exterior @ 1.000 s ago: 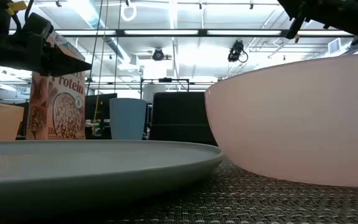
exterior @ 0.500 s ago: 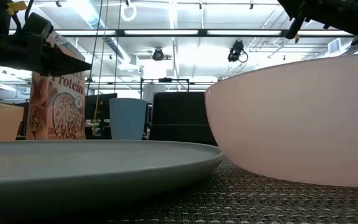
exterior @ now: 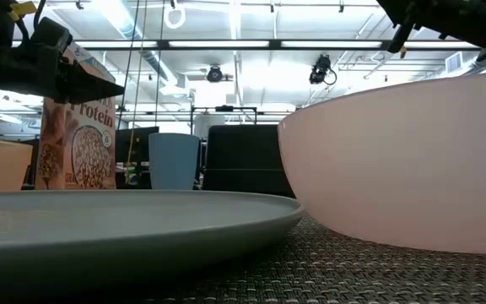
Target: Arrange a breakfast setting
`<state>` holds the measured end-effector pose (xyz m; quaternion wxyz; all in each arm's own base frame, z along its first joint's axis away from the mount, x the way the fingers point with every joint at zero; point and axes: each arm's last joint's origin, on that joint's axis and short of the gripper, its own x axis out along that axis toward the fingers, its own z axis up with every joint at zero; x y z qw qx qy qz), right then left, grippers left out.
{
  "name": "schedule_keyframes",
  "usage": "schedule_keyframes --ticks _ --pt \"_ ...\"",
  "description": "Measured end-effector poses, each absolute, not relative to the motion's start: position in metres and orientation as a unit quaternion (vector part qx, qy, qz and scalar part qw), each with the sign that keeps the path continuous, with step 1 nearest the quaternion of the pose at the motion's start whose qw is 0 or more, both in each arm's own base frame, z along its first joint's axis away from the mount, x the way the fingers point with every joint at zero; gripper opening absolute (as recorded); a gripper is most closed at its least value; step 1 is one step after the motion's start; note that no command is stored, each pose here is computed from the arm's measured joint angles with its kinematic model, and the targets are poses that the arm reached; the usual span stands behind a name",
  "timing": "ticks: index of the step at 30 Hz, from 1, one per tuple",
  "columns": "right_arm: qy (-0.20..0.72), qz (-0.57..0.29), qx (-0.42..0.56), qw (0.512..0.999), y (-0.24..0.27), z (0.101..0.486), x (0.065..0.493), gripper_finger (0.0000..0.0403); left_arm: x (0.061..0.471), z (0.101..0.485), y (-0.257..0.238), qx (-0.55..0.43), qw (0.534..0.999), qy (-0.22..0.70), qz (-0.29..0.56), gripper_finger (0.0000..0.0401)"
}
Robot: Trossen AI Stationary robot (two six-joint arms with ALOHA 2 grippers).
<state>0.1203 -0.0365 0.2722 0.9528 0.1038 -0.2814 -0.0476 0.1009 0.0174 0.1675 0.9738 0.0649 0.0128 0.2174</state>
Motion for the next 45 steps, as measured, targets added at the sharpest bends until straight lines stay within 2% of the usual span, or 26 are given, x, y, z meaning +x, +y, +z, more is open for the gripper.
schedule_keyframes --ticks 24,28,36,38,41,45 --pt "-0.281 -0.048 0.104 0.953 -0.037 0.272 0.12 0.0039 0.101 0.168 0.017 0.061 0.974 0.009 0.217 0.0029" --pt "-0.281 -0.047 0.104 0.953 -0.037 0.272 0.12 0.0039 0.101 0.17 0.017 -0.002 0.976 -0.013 0.217 0.0029" --pt "-0.282 -0.048 0.104 0.952 -0.037 0.272 0.12 0.0039 0.1 0.18 0.017 -0.054 0.972 -0.076 0.213 0.0029" --pt "-0.3 -0.063 0.122 0.944 -0.037 0.274 0.119 0.0039 0.1 0.183 0.017 -0.056 0.971 -0.094 0.213 0.0029" --pt "-0.319 -0.044 0.198 0.926 -0.037 0.277 0.116 0.0039 0.098 0.189 0.017 -0.048 0.969 -0.119 0.212 0.0029" --pt "-0.314 -0.008 0.154 0.937 -0.035 0.279 0.112 0.0039 0.098 0.19 0.017 -0.017 0.969 -0.122 0.216 0.0029"
